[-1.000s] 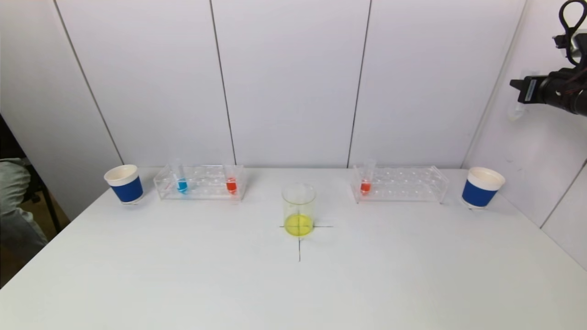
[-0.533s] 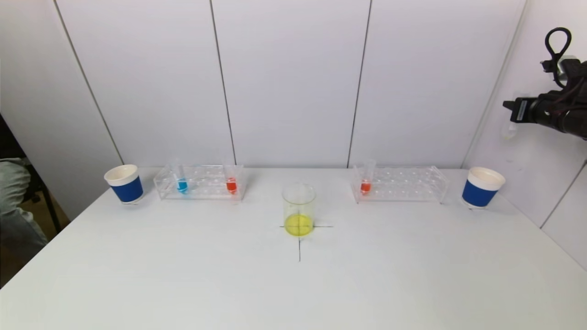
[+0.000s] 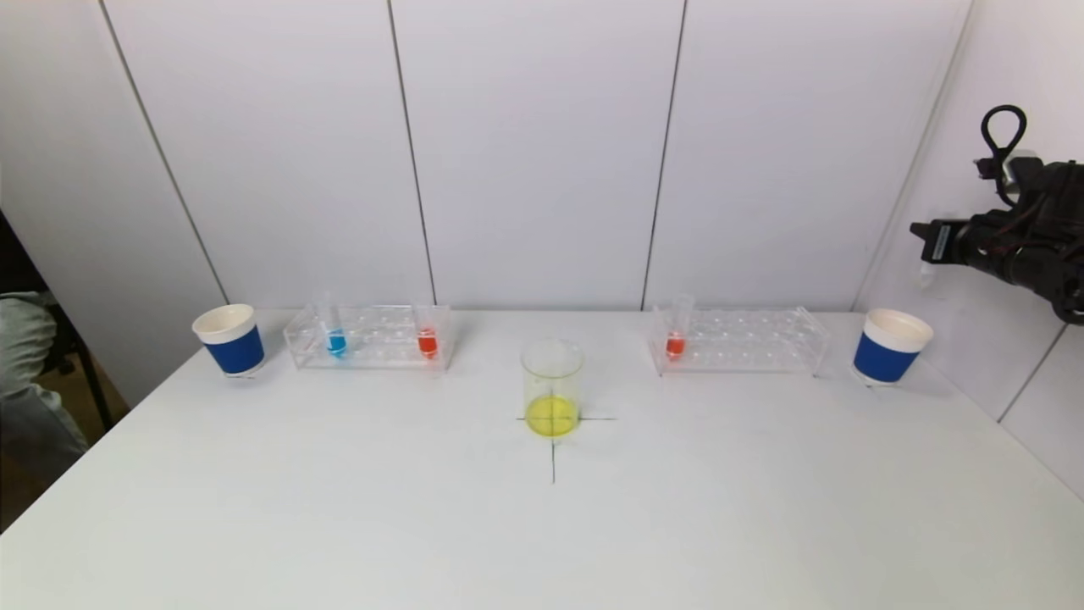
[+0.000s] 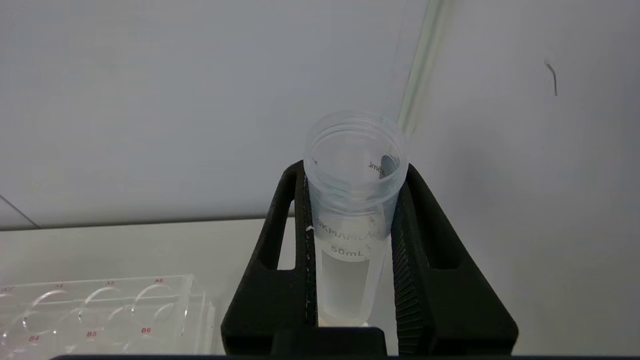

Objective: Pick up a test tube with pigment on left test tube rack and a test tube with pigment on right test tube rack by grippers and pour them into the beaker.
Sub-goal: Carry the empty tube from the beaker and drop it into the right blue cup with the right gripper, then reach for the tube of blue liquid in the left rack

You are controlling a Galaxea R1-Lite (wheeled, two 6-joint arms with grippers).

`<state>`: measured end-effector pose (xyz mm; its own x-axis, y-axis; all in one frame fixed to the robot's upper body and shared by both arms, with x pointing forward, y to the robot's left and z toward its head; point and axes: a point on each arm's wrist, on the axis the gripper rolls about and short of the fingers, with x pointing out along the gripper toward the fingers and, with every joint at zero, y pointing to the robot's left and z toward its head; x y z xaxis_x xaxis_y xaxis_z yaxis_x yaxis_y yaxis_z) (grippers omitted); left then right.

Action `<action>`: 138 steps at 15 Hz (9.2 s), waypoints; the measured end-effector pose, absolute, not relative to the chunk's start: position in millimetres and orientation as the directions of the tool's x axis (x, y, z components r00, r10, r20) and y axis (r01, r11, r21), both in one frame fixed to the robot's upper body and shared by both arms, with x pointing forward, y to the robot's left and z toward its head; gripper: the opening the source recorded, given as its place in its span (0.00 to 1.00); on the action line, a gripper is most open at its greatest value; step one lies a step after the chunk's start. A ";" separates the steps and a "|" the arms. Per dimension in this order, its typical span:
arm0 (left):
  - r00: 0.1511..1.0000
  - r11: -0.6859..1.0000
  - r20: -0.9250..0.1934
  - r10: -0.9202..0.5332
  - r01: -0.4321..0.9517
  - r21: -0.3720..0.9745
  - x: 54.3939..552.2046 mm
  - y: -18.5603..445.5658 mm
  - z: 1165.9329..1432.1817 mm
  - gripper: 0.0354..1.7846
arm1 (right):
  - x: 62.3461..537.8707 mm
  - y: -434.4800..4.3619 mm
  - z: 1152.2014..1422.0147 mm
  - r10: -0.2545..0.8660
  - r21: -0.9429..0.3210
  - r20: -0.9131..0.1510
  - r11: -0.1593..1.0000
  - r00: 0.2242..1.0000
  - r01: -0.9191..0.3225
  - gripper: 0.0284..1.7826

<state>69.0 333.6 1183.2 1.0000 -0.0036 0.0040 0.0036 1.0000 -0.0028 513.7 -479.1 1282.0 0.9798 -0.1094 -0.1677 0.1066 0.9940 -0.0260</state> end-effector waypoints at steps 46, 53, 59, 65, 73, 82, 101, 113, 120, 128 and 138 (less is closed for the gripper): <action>1.000 1.000 0.004 -0.004 0.004 -0.003 69.0 333.6 1183.2 0.99 | 496.6 -472.4 1195.9 -0.098 0.029 -0.244 0.994 0.965 0.109 0.84; 1.000 1.000 0.004 -0.004 0.004 -0.003 69.0 333.6 1183.2 0.99 | 487.2 -457.4 1231.4 -0.066 0.045 -0.170 0.996 0.983 0.074 1.00; 1.000 1.000 0.004 -0.004 0.004 -0.003 69.0 333.6 1183.2 0.99 | 434.8 -396.7 1290.9 0.056 0.060 -0.079 0.997 0.995 -0.051 0.99; 1.000 1.000 0.004 -0.004 0.004 -0.003 69.0 333.6 1183.2 0.99 | 339.4 -350.6 1323.7 0.164 0.052 -0.007 0.985 0.986 -0.163 0.99; 1.000 1.000 0.004 -0.004 0.004 -0.003 69.0 333.6 1183.2 0.99 | 205.2 -338.8 1324.7 0.171 0.046 0.072 0.984 0.983 -0.175 0.99; 1.000 1.000 0.004 -0.004 0.004 -0.003 69.0 333.6 1183.2 0.99 | 84.6 -330.4 1285.9 0.189 0.083 0.040 0.978 0.981 -0.192 0.99; 1.000 1.000 0.004 -0.004 0.004 -0.003 69.0 333.6 1183.3 0.99 | 63.2 -335.3 1215.6 0.038 -0.141 0.311 0.990 0.950 0.006 0.99; 1.000 1.000 0.004 -0.004 0.004 -0.003 69.0 333.6 1183.3 0.99 | 68.9 -335.9 1182.4 0.015 -0.082 -0.001 0.997 1.000 -0.015 0.99; 1.000 1.000 0.004 -0.003 0.003 -0.003 69.0 333.6 1183.3 0.99 | 69.0 -336.0 1182.0 0.011 -0.063 -0.003 0.998 1.000 -0.012 0.99; 0.999 1.000 0.040 -0.016 0.015 0.017 63.4 333.3 1198.7 0.99 | 69.0 -336.0 1182.0 0.011 -0.062 -0.003 0.998 1.000 -0.012 0.99; 0.994 0.994 0.041 -0.105 0.104 0.019 88.4 331.6 1342.0 0.99 | 69.0 -335.9 1182.0 0.012 -0.062 -0.003 0.998 1.000 -0.012 0.99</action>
<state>88.4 331.6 1342.0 0.9936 -0.1049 0.0409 0.1042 0.9944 0.0185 69.0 -335.9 1182.0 0.9999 0.0119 -0.0030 -0.0121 0.9980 -0.0622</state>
